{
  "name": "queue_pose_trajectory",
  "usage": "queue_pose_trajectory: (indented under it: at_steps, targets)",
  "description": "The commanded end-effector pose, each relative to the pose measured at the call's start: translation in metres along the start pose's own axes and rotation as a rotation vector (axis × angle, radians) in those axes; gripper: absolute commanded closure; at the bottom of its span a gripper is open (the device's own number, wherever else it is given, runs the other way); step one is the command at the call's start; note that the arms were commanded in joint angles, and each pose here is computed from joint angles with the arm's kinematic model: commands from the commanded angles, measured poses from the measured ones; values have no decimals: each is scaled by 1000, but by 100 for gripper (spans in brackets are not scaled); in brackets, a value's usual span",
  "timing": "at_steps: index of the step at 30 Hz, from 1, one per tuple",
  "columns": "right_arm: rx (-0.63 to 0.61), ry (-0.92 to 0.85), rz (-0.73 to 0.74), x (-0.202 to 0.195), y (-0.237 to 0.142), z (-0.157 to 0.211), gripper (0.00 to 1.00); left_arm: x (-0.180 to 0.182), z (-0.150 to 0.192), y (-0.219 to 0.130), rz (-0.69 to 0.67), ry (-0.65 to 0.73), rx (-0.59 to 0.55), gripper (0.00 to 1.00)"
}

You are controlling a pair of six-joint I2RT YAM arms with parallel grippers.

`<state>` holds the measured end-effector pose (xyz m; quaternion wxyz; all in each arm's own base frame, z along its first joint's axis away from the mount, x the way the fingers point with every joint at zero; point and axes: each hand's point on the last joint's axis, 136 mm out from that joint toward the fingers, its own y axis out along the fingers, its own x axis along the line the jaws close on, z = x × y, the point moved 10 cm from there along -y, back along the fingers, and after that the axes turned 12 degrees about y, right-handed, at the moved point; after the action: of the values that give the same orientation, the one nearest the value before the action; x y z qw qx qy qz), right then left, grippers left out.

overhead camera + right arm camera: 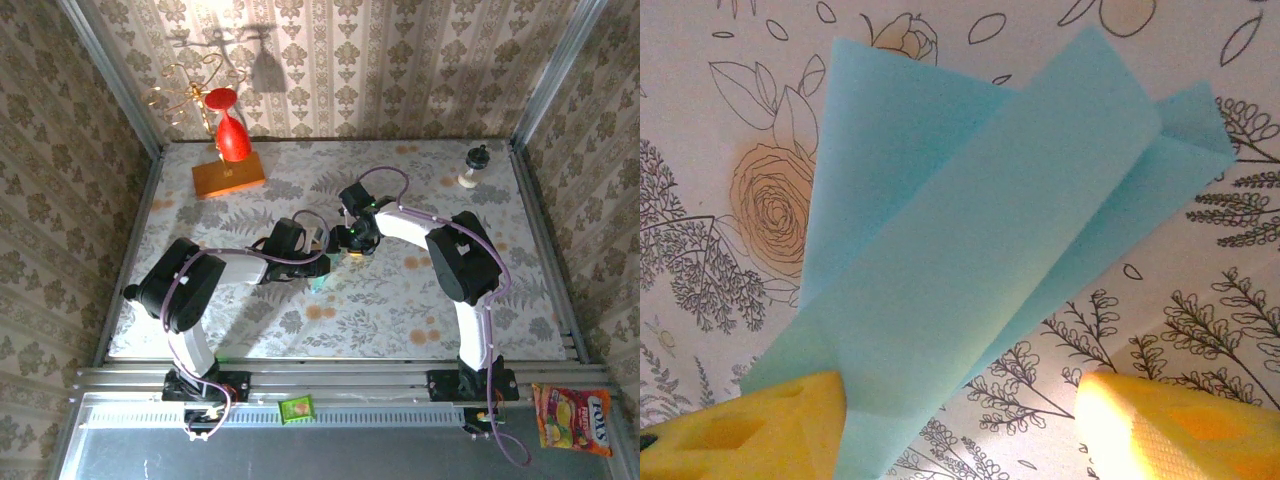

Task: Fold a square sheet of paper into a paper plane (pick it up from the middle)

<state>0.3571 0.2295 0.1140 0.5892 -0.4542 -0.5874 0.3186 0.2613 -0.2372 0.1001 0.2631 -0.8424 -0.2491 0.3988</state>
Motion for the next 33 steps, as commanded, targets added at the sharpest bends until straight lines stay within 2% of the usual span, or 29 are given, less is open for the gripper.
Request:
queue_pose_trajectory:
  at_steps: [1,5,10,13,19,26,33]
  targets:
    - [72,44,45,-22,23,10,33,-1,-7,-1,51,26,-24,94]
    - [37,42,-51,-26,-7,2,31,-3,-9,-4,96,11,-36,99]
    - [8,-34,-217,-31,-43,2,25,-5,-8,-4,161,-23,-47,100]
    - [-5,-77,-240,-35,-51,6,24,-7,-4,-3,223,-48,-44,100]
    - [-14,-117,-290,-42,-53,13,22,-6,4,-1,251,-82,-27,100]
    - [-13,-113,-255,-43,-45,15,15,-6,3,3,279,-107,-4,100]
    - [-35,-97,-185,-45,-35,12,15,-6,-1,7,306,-148,7,100]
